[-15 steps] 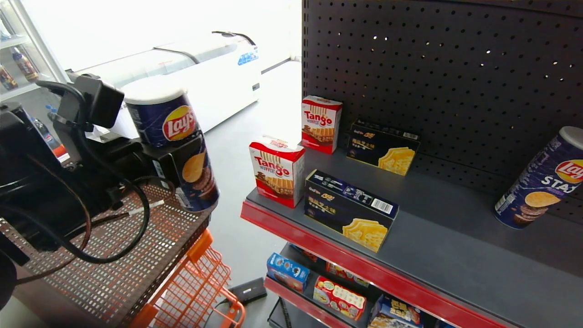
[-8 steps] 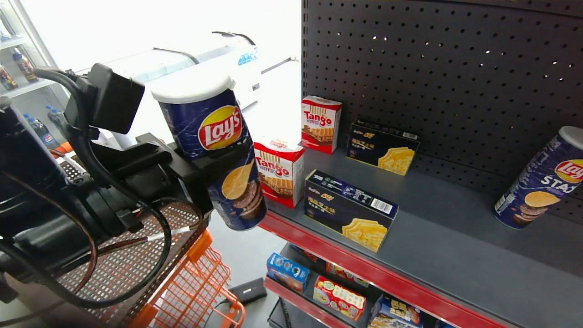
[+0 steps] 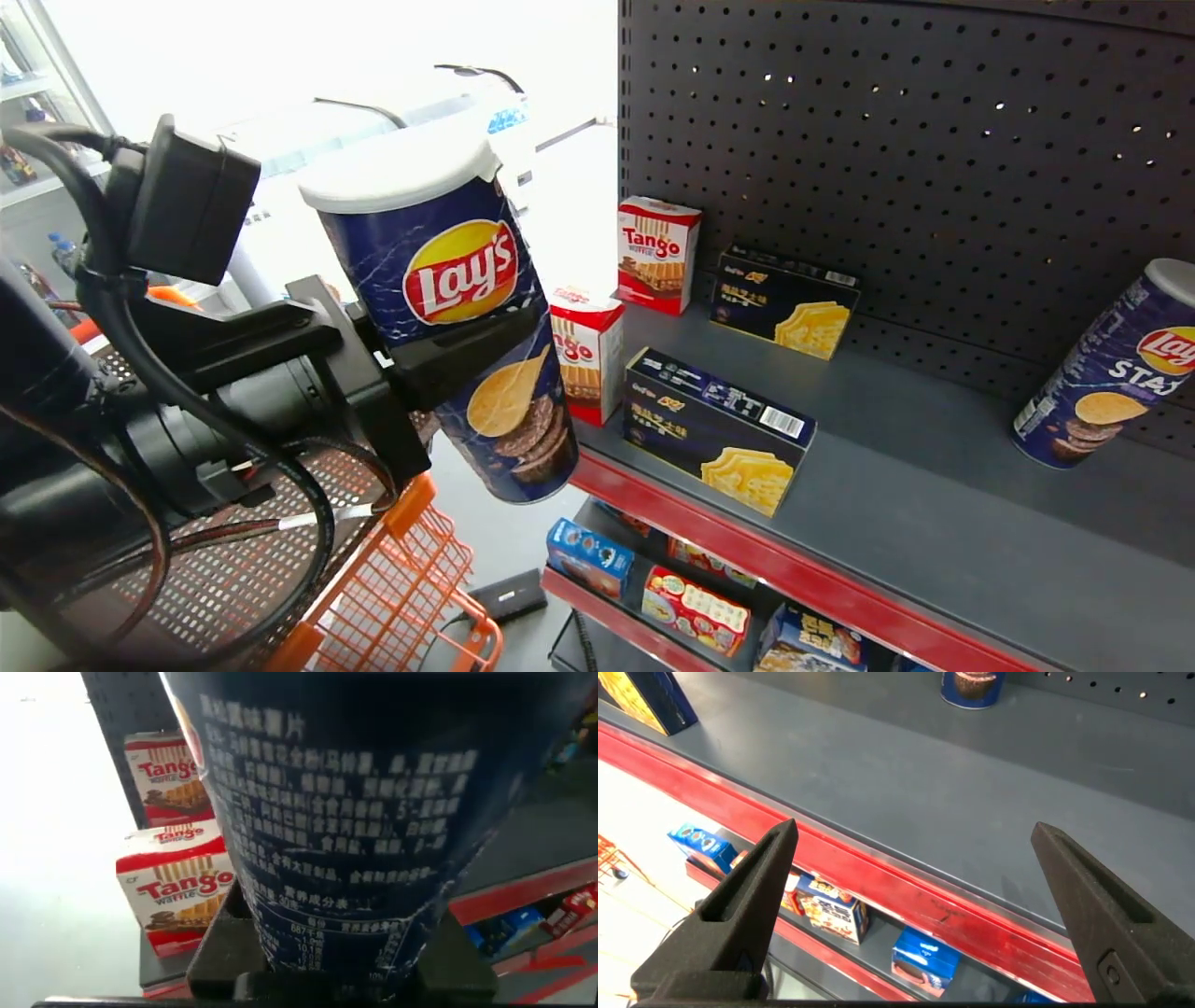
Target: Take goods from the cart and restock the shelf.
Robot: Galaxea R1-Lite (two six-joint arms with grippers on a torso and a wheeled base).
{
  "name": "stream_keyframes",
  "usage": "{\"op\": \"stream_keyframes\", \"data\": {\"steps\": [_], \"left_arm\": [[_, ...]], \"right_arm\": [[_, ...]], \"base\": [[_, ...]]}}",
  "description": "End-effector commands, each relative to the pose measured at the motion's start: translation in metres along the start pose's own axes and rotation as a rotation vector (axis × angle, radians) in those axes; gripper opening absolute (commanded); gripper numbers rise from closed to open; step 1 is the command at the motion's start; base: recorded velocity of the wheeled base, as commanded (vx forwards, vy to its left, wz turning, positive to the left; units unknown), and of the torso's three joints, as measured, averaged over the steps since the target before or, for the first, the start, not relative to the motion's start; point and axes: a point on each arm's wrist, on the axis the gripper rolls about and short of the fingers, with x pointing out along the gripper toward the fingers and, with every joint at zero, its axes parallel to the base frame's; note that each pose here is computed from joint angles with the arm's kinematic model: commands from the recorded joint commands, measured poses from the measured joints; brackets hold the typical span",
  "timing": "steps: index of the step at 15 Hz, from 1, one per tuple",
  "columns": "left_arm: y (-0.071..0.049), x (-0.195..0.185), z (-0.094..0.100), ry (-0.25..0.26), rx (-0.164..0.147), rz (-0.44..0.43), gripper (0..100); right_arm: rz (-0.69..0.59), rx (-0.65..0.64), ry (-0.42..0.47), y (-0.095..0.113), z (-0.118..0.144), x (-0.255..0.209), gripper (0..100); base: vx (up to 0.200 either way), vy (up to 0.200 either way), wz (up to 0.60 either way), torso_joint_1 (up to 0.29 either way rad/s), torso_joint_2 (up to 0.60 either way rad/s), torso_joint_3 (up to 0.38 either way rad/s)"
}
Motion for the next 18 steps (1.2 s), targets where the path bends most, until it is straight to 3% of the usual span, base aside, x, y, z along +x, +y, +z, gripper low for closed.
{"op": "stream_keyframes", "data": {"steps": [1,4,6,12,18], "left_arm": [[-0.004,-0.006,0.009,0.012,-0.004,-0.042,0],[-0.006,-0.011,0.016,0.086,-0.031,-0.124,0],[-0.006,-0.008,0.025,0.063,-0.026,-0.177,0],[-0.007,-0.004,0.023,0.06,-0.034,-0.327,0],[-0.006,0.001,0.022,0.062,-0.036,-0.349,0]], "right_arm": [[0.0,0.0,0.001,0.0,0.0,0.0,100],[0.0,0.0,0.001,0.0,0.0,0.0,100],[0.0,0.0,0.001,0.0,0.0,0.0,100],[0.006,-0.003,0.001,0.0,0.0,0.0,100],[0.006,-0.005,0.001,0.0,0.0,0.0,100]], "base": [[0.0,0.0,0.0,0.0,0.0,0.0],[0.0,0.0,0.0,0.0,0.0,0.0],[0.0,0.0,0.0,0.0,0.0,0.0],[0.0,0.0,0.0,0.0,0.0,0.0],[0.0,0.0,0.0,0.0,0.0,0.0]]}}
